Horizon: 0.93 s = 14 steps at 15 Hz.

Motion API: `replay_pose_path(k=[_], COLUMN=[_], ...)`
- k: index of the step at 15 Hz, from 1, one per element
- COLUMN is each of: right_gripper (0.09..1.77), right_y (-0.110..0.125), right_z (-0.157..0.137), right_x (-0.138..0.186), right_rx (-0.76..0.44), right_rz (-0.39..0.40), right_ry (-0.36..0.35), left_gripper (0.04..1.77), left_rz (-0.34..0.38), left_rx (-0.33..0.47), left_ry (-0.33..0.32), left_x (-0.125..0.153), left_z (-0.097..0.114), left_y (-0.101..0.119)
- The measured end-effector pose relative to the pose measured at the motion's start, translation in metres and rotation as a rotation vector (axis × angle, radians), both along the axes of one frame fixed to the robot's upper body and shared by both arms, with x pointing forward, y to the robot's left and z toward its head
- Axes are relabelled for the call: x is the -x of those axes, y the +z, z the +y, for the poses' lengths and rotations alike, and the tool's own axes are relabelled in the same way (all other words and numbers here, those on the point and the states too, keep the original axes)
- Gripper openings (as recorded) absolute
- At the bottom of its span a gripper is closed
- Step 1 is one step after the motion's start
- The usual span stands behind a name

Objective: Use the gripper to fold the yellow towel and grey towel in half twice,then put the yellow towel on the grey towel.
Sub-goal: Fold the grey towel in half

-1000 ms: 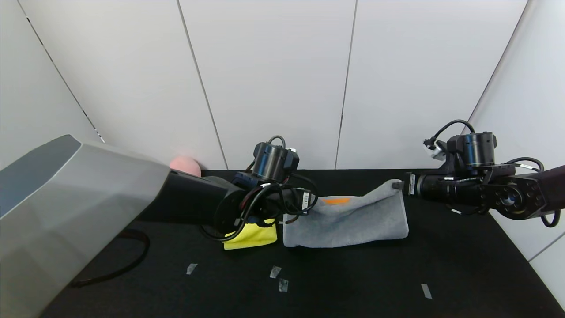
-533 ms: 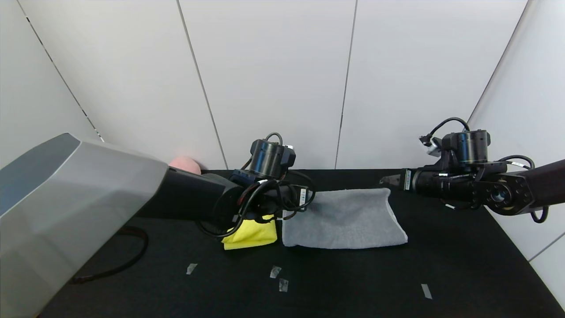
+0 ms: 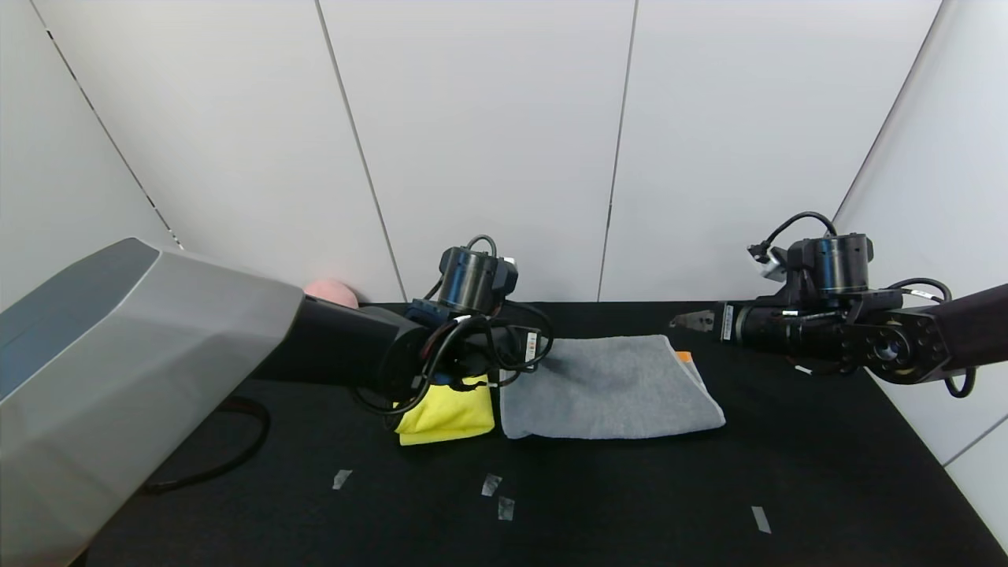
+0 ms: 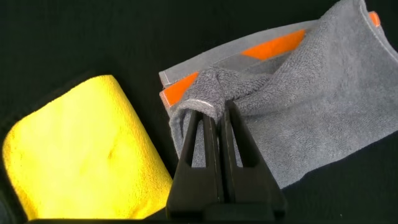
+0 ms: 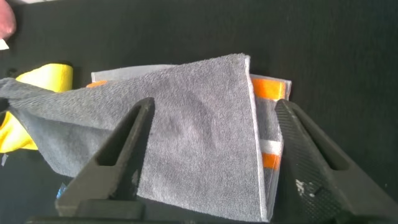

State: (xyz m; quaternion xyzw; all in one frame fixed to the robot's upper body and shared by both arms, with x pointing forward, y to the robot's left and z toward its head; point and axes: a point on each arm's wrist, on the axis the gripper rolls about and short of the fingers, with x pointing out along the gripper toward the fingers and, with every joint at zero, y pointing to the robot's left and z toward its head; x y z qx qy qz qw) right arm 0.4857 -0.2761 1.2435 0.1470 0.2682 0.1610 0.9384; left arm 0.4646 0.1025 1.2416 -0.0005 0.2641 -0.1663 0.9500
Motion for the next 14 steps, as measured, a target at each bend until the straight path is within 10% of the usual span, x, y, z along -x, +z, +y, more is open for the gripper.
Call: replay_pose_path(k=[2, 8, 14], right_gripper=[1.48, 1.60, 1.66], right_y=[0.0000, 0.0000, -0.0015], right_z=[-0.0005, -0.0003, -0.0003], right_x=[0.0006, 0.0016, 0.0040], right_rx=[0.001, 0.002, 0.005], right_rz=[0.002, 0.003, 0.011], right_ry=[-0.003, -0.002, -0.002], left_gripper=[0.12, 0.93, 1.35], left_rz=[0.004, 0.000, -0.010], left_rx=[-0.002, 0.002, 0.006], left_ry=[-0.001, -0.001, 0.004], left_x=[-0.0014, -0.0009, 0.0004], left_z=[-0.0014, -0.0036, -0.0002], left_y=[-0.0026, -0.0032, 0.0033])
